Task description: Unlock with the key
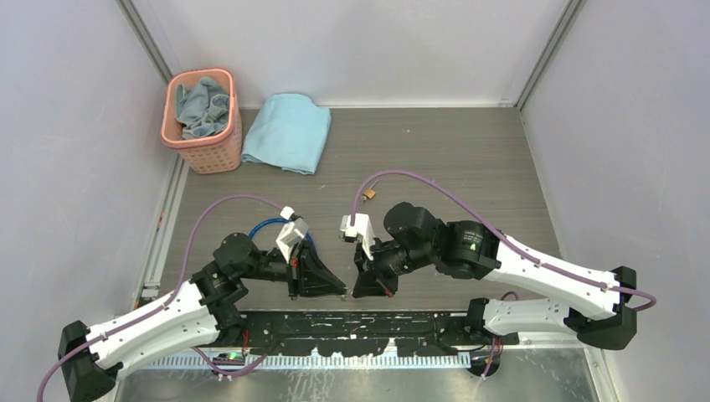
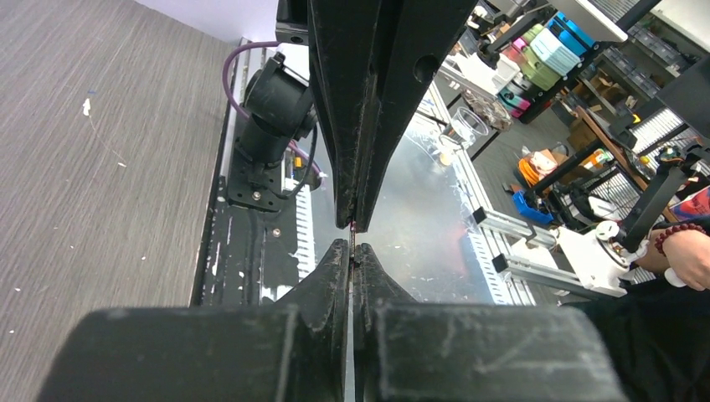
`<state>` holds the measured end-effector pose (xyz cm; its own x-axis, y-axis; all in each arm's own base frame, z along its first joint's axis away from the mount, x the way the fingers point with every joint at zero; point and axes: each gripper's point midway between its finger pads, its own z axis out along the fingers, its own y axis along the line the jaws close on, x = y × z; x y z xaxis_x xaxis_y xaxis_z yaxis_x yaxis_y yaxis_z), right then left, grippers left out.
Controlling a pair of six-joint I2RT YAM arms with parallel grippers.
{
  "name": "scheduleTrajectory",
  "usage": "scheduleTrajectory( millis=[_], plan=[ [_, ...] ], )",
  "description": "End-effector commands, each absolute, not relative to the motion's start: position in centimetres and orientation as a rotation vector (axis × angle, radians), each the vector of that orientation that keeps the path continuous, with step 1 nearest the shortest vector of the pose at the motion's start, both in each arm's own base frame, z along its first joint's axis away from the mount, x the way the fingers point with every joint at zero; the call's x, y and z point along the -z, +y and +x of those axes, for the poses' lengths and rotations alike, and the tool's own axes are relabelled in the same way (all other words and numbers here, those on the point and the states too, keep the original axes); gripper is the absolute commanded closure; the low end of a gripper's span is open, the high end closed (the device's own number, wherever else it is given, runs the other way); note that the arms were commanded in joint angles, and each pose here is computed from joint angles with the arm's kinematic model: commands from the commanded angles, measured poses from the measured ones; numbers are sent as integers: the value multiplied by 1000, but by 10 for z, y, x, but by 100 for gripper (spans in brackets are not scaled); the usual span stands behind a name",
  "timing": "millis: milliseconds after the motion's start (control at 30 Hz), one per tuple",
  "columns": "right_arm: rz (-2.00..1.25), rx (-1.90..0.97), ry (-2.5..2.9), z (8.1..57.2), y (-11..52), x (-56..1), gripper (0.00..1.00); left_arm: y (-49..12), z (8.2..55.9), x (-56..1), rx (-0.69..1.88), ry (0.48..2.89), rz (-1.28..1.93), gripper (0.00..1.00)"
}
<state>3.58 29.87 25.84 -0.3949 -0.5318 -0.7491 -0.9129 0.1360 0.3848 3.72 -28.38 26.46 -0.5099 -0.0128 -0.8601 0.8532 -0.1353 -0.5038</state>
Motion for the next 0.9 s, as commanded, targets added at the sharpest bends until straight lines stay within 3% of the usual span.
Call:
scheduleTrajectory(
  millis=[0,267,500,633,867],
  plan=[
    [-1326,-1167,1888,47,306,-282,99,-281,33,-273,1724,1449,989,100],
    [-1274,-1095,1908,61,308,-281,98,-279,40,-270,1673,1469,944,100],
    [-1194,-1028,1919,76,308,-283,50,-272,61,-269,1560,1494,813,100],
    [-1124,-989,1911,86,306,-286,34,-266,69,-268,1512,1506,753,100],
    [-904,-921,1894,116,296,-301,18,-252,94,-260,1376,1580,585,100]
  ],
)
